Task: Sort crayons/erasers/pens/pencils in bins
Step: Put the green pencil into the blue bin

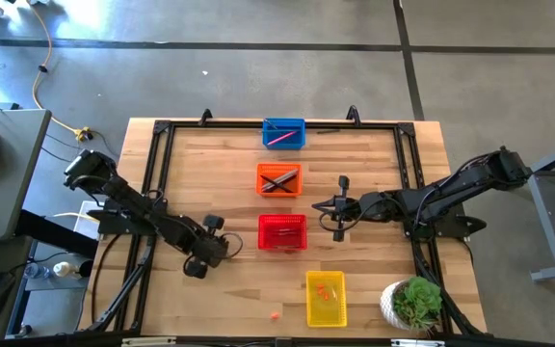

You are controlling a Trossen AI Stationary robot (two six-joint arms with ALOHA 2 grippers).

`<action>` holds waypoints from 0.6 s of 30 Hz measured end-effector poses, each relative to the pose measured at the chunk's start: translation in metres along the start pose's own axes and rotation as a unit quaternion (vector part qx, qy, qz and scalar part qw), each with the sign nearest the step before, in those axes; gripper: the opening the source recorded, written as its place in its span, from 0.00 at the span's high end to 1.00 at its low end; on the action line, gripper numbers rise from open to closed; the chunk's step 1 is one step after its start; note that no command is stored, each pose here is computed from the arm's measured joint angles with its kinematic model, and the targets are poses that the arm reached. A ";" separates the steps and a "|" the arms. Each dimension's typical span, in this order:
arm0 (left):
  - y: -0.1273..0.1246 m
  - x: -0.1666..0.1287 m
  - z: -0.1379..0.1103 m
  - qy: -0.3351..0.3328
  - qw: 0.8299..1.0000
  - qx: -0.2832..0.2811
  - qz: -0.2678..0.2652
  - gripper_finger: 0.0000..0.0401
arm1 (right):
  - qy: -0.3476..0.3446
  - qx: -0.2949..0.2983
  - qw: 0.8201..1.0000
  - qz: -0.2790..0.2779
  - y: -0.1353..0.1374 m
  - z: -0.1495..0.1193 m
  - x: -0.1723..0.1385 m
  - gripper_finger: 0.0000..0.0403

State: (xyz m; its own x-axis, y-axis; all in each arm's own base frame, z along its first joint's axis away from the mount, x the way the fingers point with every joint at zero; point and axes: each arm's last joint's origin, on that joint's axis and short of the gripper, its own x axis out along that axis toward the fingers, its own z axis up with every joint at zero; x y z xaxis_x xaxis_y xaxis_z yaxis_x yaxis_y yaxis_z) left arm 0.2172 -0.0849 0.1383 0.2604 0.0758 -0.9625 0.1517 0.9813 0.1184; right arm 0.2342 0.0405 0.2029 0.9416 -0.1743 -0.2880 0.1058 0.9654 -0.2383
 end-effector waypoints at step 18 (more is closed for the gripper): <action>0.013 -0.037 0.009 -0.120 0.992 -0.036 0.017 1.00 | -0.003 0.013 1.000 0.009 0.000 0.000 0.000 1.00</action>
State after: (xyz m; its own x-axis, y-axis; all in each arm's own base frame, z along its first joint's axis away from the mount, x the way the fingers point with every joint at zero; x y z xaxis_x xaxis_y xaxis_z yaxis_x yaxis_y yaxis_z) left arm 0.2177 -0.0765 0.1776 0.4843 0.0730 -0.8719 0.0731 0.9896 0.1235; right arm 0.2343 0.0410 0.2031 0.9451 -0.1562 -0.2871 0.0975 0.9732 -0.2084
